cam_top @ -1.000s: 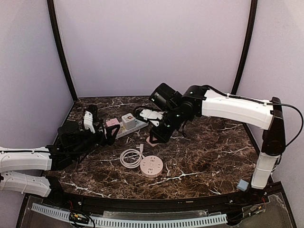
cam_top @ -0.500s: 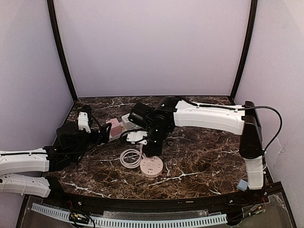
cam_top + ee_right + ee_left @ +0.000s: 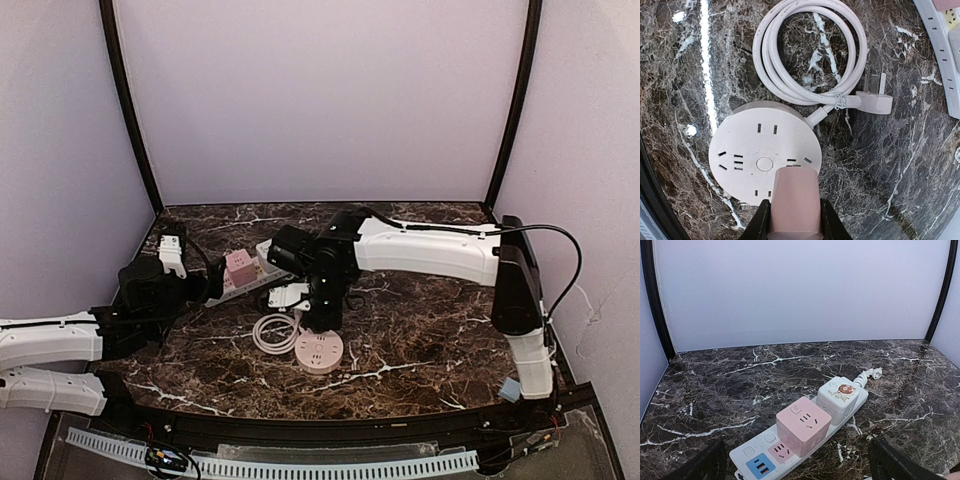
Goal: Insert the plug
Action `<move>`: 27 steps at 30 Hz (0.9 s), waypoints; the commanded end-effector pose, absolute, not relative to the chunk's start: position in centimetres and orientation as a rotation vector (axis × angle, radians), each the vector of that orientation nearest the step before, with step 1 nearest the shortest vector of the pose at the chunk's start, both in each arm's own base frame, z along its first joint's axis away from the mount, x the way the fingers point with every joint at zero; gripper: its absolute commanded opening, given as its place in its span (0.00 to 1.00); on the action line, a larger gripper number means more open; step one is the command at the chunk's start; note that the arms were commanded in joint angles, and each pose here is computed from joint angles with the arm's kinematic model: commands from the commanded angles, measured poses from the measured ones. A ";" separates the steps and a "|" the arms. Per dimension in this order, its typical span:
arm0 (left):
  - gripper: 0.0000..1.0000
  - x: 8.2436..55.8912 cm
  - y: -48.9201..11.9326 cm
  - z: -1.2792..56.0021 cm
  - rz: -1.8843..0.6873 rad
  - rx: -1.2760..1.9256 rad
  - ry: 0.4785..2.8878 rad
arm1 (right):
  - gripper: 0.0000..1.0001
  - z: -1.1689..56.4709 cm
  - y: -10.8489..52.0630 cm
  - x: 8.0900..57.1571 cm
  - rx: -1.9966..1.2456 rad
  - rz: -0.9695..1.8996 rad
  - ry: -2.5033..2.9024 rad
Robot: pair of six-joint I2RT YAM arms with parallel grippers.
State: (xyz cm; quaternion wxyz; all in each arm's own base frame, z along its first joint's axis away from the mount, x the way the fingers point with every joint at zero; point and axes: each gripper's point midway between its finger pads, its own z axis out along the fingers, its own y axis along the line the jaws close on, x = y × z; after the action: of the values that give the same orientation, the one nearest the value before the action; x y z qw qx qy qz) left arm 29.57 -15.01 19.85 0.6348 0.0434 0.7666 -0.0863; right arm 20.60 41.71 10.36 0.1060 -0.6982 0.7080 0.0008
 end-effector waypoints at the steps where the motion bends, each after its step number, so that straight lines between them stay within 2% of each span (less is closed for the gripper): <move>1: 0.99 29.3 -14.5 18.9 -0.178 0.103 1.770 | 0.00 9.5 41.2 20.9 -2.087 -0.052 2.084; 27: 0.99 29.2 -14.4 19.0 -0.186 0.107 1.760 | 0.00 7.3 40.8 20.8 -2.125 -0.089 2.111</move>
State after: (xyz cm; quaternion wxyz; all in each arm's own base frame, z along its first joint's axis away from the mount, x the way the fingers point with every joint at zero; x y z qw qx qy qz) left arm 29.41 -14.89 19.50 0.6332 0.0449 0.7680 -0.0855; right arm 21.01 41.24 8.44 0.0882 -0.7046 0.7037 -0.0240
